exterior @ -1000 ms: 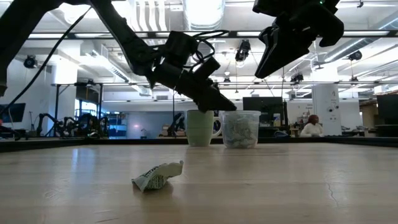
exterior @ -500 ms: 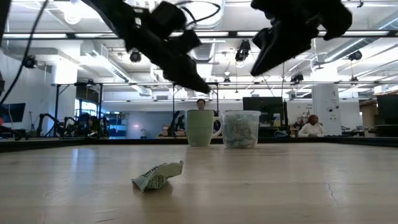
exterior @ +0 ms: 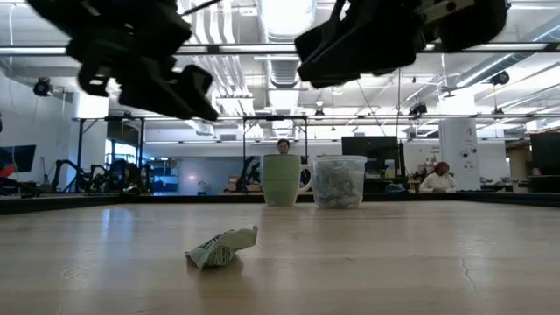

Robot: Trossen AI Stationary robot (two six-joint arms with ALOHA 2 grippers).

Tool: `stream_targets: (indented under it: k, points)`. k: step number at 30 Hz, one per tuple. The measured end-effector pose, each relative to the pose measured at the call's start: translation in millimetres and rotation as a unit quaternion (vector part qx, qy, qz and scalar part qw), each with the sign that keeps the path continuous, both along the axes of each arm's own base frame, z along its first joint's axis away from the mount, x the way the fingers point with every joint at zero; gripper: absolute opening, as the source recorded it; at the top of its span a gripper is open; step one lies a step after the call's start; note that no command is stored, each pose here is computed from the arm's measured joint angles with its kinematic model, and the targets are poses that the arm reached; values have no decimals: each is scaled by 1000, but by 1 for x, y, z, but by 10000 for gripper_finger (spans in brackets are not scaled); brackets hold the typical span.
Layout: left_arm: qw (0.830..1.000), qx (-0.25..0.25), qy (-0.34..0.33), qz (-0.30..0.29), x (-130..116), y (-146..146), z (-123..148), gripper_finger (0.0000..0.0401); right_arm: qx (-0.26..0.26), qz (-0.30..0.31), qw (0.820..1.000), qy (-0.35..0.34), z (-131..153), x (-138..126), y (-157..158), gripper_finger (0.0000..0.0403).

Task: Pick and place Stevia / Truvia into bins
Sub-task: Put the stevia packet into the transparent container

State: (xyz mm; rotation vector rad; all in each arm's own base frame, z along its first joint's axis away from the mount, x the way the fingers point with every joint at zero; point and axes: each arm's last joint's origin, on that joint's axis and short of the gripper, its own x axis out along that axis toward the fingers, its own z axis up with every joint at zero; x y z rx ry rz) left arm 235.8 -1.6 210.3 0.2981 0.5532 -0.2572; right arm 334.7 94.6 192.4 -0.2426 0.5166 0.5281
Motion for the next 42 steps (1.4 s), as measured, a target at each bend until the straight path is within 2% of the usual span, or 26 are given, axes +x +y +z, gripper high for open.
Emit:
stream_targets:
  k: [5,11,19,24,27,33,42]
  points:
    - [999,15,-30,39,-23,1,-5,221,44,63,997,-12,-26,14,9,68]
    - [995,34,-46,79,-43,3,-11,221,47,71,996,5,-60,31,21,88]
    - [994,30,-45,93,-49,4,-16,221,91,120,988,29,-69,56,39,142]
    - [994,23,-39,101,-48,4,-19,221,68,143,985,63,-72,64,51,169]
    - [994,23,-33,102,-48,4,-21,221,42,148,987,55,-72,71,59,175]
    - [994,21,-40,102,-47,4,-23,221,-20,123,990,68,-78,75,68,169]
    - [994,21,-40,102,-48,4,-24,221,-31,124,990,58,-77,74,73,154]
